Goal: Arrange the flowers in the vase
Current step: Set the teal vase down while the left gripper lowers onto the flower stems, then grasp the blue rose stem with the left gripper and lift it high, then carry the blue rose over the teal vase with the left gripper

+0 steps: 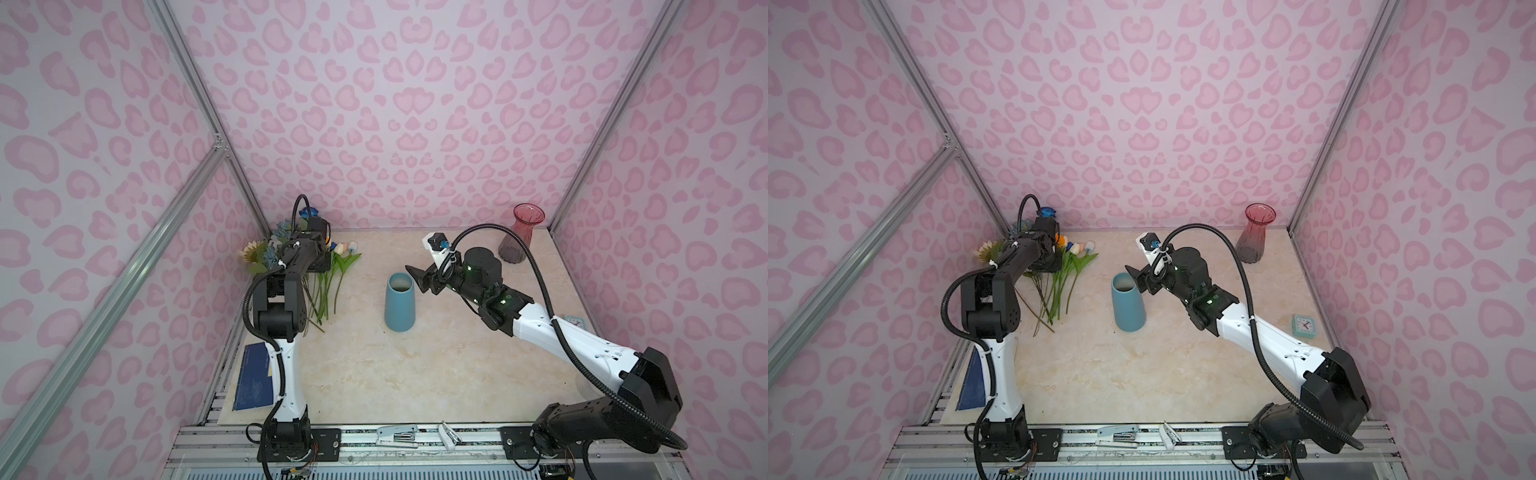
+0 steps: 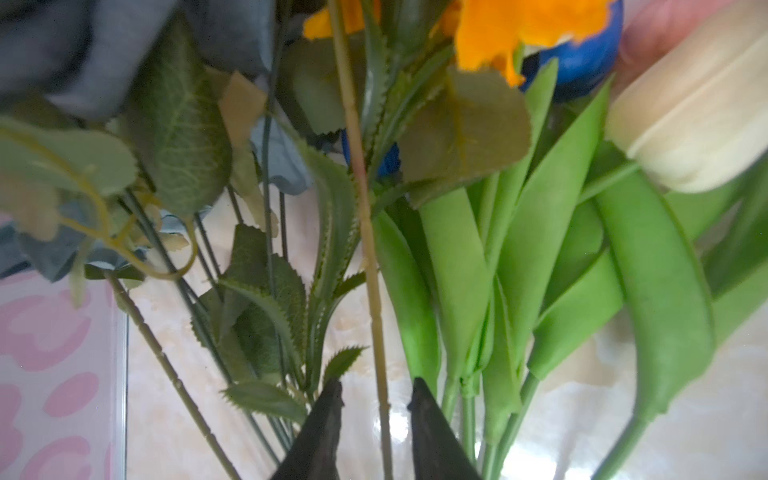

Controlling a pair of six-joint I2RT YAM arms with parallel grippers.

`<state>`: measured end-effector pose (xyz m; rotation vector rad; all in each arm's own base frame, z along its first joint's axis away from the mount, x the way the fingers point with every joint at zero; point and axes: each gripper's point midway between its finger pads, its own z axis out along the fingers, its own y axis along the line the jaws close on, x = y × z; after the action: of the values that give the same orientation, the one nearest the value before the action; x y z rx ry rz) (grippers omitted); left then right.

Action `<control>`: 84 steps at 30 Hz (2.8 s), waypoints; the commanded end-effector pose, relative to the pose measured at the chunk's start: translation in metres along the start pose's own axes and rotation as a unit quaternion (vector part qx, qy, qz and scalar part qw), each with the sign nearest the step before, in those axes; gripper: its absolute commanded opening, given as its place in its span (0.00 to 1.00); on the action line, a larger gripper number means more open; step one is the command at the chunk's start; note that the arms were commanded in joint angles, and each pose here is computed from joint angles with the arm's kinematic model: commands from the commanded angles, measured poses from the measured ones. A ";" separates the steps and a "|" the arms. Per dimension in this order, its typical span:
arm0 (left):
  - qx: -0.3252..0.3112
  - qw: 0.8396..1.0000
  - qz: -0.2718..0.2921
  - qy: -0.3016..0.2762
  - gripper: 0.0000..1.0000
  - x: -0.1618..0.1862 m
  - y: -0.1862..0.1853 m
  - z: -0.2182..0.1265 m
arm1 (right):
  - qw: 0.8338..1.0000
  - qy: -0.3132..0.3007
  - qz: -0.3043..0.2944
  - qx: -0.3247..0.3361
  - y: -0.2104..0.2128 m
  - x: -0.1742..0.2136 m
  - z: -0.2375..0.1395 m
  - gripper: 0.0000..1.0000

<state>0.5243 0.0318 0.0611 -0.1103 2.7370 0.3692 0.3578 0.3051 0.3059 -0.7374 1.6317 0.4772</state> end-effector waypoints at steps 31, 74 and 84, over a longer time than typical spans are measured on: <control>0.154 0.935 -0.030 -0.318 0.03 -0.016 -0.017 -0.297 | 0.998 -0.047 -0.003 0.037 -0.012 -0.008 0.000 0.84; 0.508 0.675 0.105 -0.525 0.02 0.043 -0.197 -0.420 | 0.984 -0.104 0.052 0.134 -0.060 -0.001 -0.029 0.82; 0.481 0.703 0.136 -0.506 0.02 0.068 -0.228 -0.360 | 0.986 -0.084 0.039 0.141 -0.060 0.020 -0.026 0.82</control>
<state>0.3608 -0.2859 0.2917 0.5928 1.5963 -0.7961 0.3777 0.2412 0.2997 -0.4051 1.5393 0.3674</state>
